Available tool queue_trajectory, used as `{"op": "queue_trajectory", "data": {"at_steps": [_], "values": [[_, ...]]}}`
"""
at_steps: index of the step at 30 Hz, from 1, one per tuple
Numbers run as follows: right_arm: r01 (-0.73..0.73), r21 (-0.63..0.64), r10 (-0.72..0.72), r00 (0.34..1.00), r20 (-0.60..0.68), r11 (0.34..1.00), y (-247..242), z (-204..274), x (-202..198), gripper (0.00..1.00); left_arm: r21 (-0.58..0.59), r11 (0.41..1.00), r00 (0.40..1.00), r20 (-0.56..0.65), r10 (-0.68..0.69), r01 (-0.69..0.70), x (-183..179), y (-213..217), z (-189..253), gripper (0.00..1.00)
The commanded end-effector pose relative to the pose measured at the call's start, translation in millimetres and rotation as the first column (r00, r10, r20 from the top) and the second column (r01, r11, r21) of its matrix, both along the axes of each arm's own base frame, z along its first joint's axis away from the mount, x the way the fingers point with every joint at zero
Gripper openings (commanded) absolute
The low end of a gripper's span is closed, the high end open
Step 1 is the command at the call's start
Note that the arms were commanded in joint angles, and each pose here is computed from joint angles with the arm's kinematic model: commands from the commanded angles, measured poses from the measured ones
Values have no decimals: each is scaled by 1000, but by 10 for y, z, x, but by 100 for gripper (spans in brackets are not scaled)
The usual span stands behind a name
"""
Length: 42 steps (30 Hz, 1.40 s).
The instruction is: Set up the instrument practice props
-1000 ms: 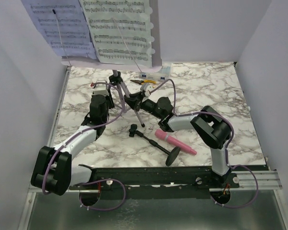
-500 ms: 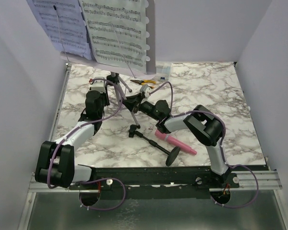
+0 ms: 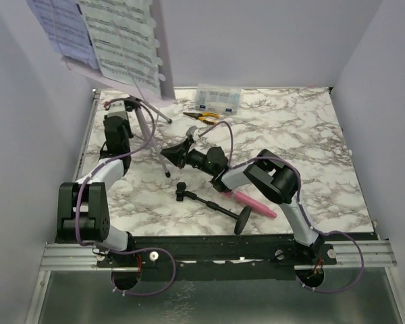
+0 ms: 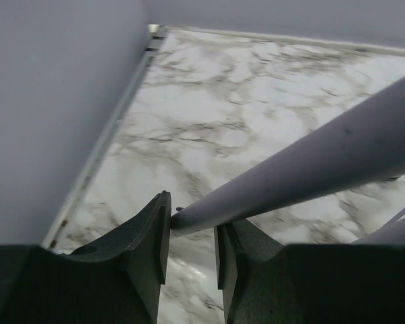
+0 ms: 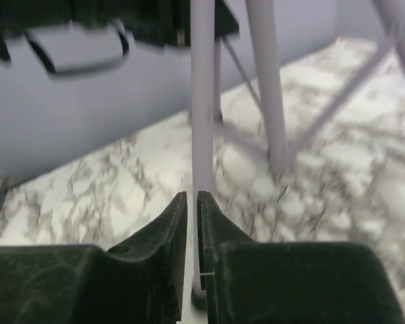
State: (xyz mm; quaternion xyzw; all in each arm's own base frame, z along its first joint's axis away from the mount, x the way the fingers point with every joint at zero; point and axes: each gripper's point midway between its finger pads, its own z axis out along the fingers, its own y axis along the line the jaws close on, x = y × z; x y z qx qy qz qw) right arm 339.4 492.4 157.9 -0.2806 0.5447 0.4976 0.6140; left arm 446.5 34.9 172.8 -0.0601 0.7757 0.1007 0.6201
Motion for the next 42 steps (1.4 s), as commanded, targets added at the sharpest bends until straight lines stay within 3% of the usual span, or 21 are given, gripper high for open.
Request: {"op": "queue_trajectory", "data": {"at_steps": [1, 15, 17, 19, 24, 27, 32, 36, 40, 42], "values": [[-110, -137, 86, 981, -172, 984, 218, -806, -298, 0, 43, 929, 920, 162, 357, -368, -42, 981, 538, 0], [-84, -112, 70, 989, -127, 990, 228, -441, -240, 1, -81, 966, 950, 181, 256, -244, -153, 643, 291, 0], [-64, -110, 50, 991, -125, 992, 184, -379, -166, 11, -89, 972, 956, 178, 232, -220, -136, 585, 270, 0], [-47, -111, 33, 993, -117, 993, 155, -317, -93, 30, -82, 978, 963, 175, 206, -194, -119, 498, 260, 0], [17, -149, -27, 998, -60, 989, 169, -225, 122, 65, -85, 984, 971, 170, 170, -158, -107, 312, 233, 0], [35, -158, -42, 998, -39, 987, 174, -172, 215, 75, -87, 988, 976, 165, 143, -130, -107, 246, 209, 0], [36, -152, -42, 998, -35, 988, 175, -74, 260, 79, -77, 985, 973, 159, 168, -157, -140, 296, 189, 0], [25, -150, -30, 999, -37, 988, 223, -50, 273, 82, -74, 977, 962, 174, 209, -199, -174, 369, 256, 16], [12, -149, -18, 999, -40, 989, 243, -36, 264, 83, -87, 964, 943, 204, 264, -251, -265, 453, 388, 46], [11, -148, -17, 999, -42, 989, 238, -33, 256, 84, -91, 962, 938, 215, 272, -258, -295, 466, 441, 56]]}}
